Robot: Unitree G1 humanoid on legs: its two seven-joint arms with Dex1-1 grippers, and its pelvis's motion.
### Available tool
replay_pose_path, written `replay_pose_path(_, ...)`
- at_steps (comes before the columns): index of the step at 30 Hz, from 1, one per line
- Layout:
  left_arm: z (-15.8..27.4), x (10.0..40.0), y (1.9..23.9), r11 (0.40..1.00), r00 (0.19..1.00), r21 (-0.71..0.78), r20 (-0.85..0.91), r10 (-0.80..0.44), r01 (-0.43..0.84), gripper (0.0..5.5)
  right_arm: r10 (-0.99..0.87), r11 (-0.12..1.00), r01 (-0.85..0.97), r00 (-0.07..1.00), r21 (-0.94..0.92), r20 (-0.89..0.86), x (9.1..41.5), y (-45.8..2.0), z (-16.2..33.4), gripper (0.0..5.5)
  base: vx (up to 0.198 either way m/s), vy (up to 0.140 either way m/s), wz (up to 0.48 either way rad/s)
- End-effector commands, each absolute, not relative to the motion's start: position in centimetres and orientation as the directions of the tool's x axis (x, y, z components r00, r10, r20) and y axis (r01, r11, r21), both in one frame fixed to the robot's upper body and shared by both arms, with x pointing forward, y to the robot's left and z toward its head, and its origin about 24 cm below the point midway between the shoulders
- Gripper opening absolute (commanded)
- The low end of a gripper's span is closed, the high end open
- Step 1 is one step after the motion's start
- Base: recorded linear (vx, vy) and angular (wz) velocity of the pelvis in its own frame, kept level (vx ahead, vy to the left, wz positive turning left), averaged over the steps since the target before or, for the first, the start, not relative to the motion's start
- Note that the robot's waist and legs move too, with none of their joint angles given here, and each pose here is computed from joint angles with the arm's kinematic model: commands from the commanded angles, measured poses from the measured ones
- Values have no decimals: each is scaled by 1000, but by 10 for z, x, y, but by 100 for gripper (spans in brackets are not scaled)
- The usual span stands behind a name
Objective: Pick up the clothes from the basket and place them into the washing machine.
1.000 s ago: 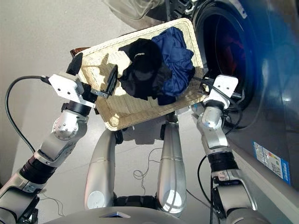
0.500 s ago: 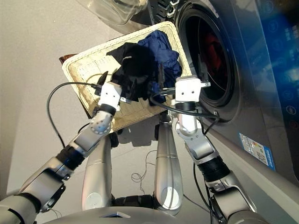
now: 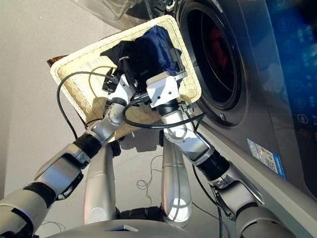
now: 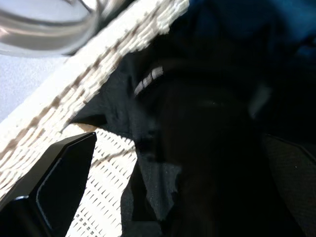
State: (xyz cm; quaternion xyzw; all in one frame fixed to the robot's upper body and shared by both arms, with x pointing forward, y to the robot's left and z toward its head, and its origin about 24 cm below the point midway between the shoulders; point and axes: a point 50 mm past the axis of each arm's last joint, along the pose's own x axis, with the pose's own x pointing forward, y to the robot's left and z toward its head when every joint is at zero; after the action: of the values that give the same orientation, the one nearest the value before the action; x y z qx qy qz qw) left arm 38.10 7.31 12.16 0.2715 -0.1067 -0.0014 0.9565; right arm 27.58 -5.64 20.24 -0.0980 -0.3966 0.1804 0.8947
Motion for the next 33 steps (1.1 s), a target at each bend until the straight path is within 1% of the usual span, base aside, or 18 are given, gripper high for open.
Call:
replay_pose_path(1,135,388,62,838,968,537,246,-42,-100,550,407,901,-352,491,-252,771,252,-44,227,550,0,0,0)
replay_pose_path(7,138,395,65,817,975,566,223,-24,-109,550,425,889,-383,481,-253,767,250,-42,228,550,0,0,0)
replay_pose_path(13,134,396,67,813,980,574,195,-28,-91,550,437,879,-409,486,-245,757,250,-41,227,550,0,0,0)
replay_pose_path(14,134,396,67,814,980,574,195,-28,-91,522,438,879,-409,486,-245,756,250,-41,226,550,0,0,0)
replay_pose_path(15,135,396,66,812,980,577,198,-33,-89,263,439,878,-411,487,-245,755,250,-41,226,550,0,0,0)
replay_pose_path(16,135,396,66,813,979,576,200,-34,-89,106,439,877,-413,488,-244,754,250,-41,226,550,0,0,0)
replay_pose_path(17,135,396,66,813,979,576,200,-34,-89,0,439,877,-413,488,-244,754,250,-41,226,550,0,0,0)
replay_pose_path(25,131,393,65,815,979,575,196,-51,-73,0,438,882,-405,514,-242,737,254,-46,221,550,0,0,0)
replay_pose_path(28,134,388,62,823,967,565,238,-87,-65,0,405,906,-344,539,-246,738,258,-58,219,550,0,0,0)
replay_pose_path(30,135,383,61,824,958,564,265,-114,-58,0,367,929,-270,563,-255,740,263,-68,218,550,0,0,0)
replay_pose_path(33,138,371,61,858,935,512,324,-143,-47,0,295,956,-176,600,-236,743,268,-89,217,550,0,0,0)
